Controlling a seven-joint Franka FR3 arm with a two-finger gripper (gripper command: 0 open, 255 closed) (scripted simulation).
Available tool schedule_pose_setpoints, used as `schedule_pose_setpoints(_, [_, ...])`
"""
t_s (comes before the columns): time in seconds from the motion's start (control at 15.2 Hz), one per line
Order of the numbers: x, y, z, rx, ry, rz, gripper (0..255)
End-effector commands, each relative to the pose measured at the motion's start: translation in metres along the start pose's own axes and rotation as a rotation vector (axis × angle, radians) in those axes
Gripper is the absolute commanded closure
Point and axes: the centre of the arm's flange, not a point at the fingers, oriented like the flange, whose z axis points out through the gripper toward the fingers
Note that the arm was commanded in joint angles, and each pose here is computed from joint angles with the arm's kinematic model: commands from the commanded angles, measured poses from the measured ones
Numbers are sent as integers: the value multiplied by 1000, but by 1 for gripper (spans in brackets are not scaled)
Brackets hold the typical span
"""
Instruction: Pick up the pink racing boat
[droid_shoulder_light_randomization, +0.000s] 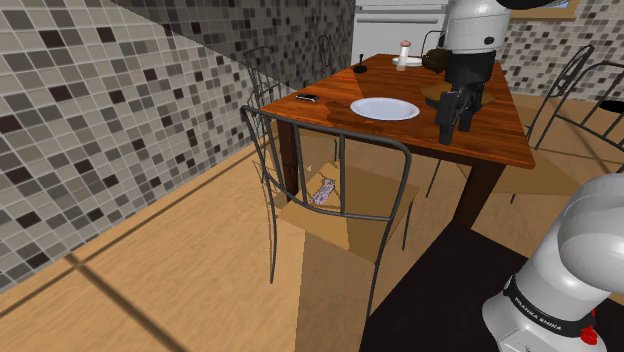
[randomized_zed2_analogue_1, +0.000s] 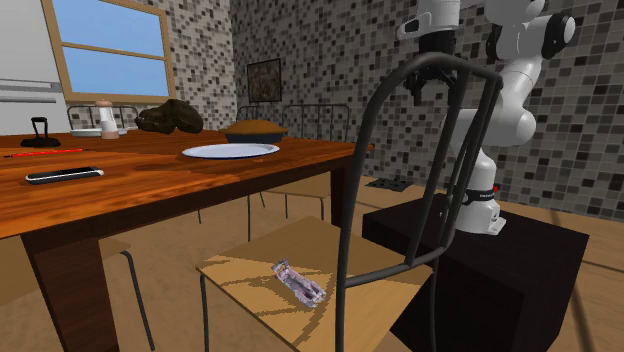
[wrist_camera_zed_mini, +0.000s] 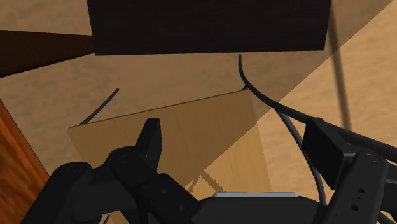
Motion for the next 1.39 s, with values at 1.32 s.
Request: schedule_pose_setpoints(1.32, [207,-31,146,136,-1,565,0])
